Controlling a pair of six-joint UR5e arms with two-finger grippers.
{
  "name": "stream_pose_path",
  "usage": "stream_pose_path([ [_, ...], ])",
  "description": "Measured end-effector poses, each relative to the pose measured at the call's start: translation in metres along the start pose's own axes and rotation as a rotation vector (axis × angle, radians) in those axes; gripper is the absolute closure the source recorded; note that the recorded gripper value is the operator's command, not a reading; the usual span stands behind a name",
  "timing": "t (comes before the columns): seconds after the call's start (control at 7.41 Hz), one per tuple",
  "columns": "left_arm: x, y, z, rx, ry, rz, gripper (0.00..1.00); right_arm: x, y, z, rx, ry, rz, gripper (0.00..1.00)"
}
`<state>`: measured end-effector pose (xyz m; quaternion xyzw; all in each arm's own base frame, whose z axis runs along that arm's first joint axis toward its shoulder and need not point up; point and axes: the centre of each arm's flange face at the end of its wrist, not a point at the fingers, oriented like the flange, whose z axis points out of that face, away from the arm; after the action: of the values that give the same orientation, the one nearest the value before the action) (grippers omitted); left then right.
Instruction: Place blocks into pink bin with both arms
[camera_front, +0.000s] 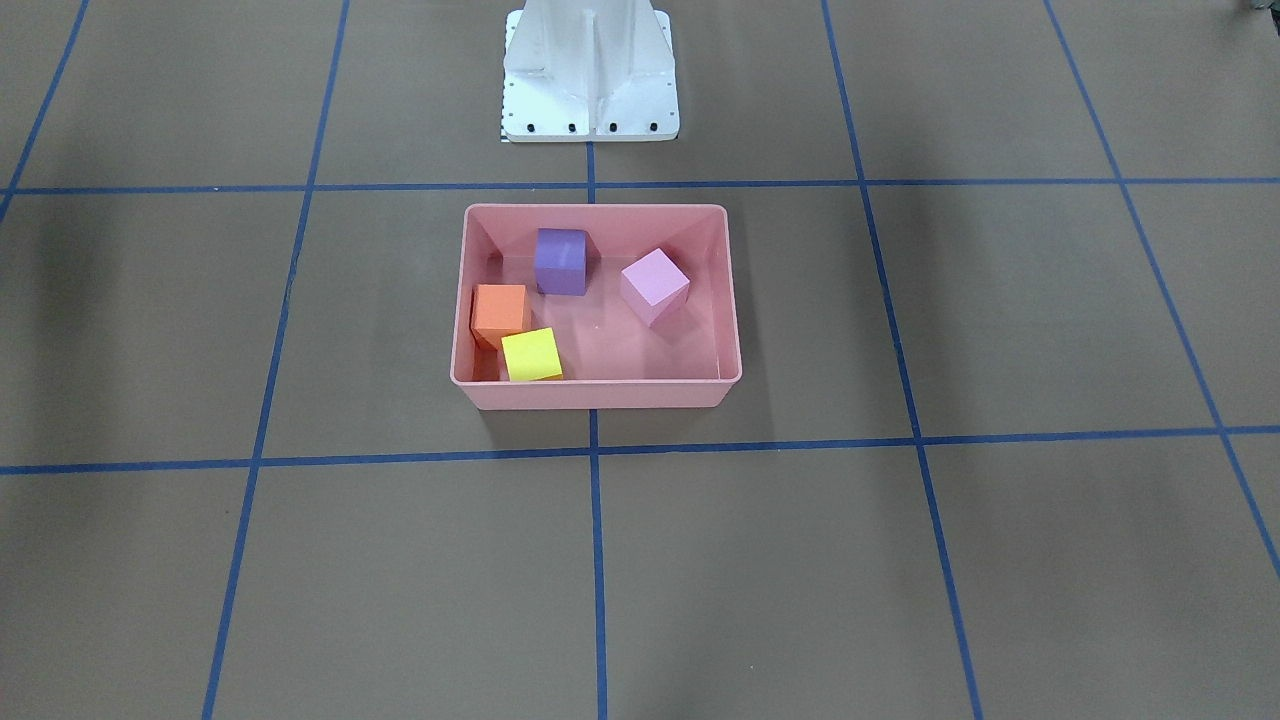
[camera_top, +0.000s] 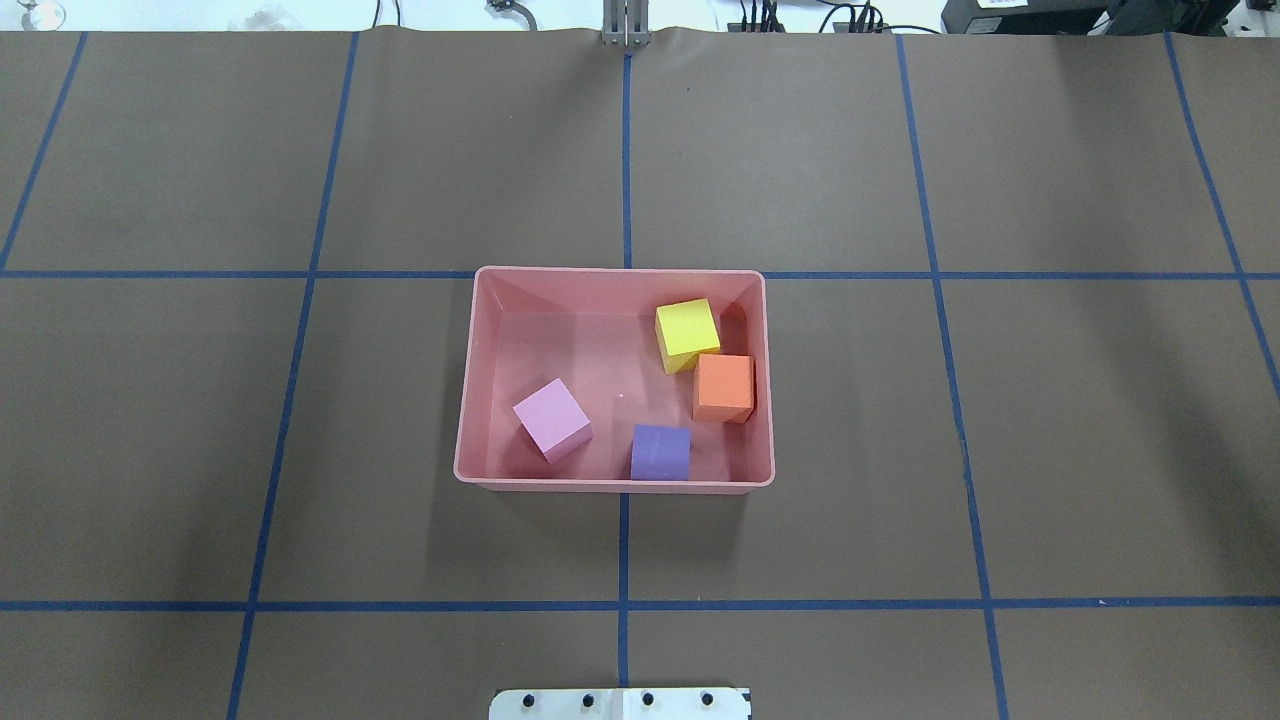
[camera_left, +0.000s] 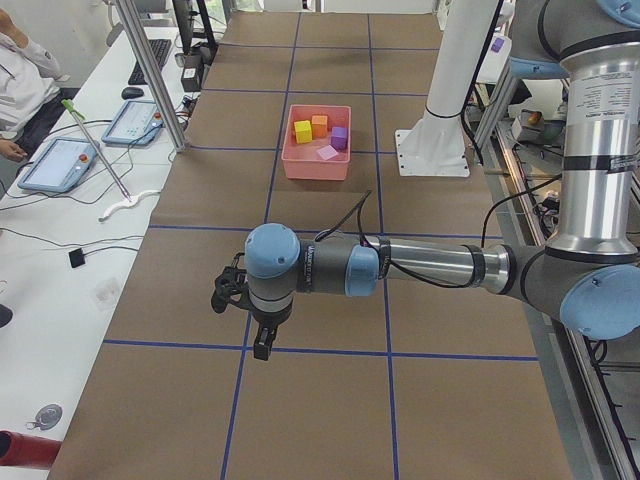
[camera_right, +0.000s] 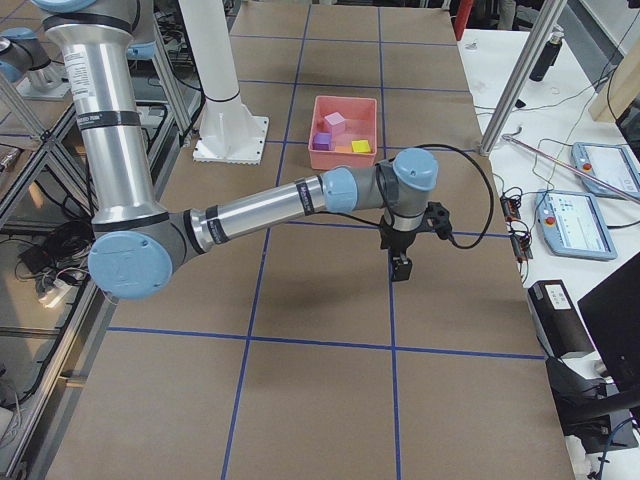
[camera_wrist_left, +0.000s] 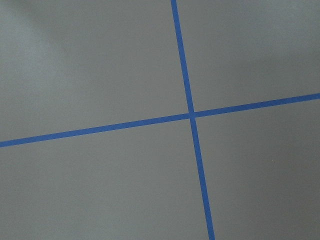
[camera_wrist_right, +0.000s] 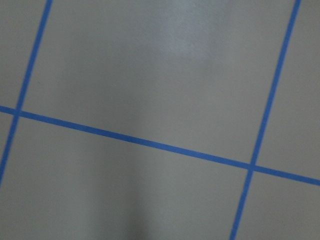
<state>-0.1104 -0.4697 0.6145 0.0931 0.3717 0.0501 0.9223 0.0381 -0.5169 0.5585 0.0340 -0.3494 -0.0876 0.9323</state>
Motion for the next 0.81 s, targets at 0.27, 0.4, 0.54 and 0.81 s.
stream_pose_path([
  [0.27,0.003,0.007,-0.001,0.006,0.0,0.007,0.0,0.047,0.054,0.009,-0.013,-0.001,0.077,0.0],
  [0.4,0.003,0.008,-0.001,0.006,0.0,0.008,0.0,0.059,0.074,0.017,-0.004,0.0,0.093,0.0],
  [0.54,0.004,0.009,-0.002,0.007,0.0,0.009,0.0,0.067,0.091,0.024,0.012,0.003,0.096,0.0],
  [0.81,0.004,0.009,-0.002,0.007,0.0,0.009,0.0,0.071,0.104,0.03,0.028,0.004,0.104,0.0],
])
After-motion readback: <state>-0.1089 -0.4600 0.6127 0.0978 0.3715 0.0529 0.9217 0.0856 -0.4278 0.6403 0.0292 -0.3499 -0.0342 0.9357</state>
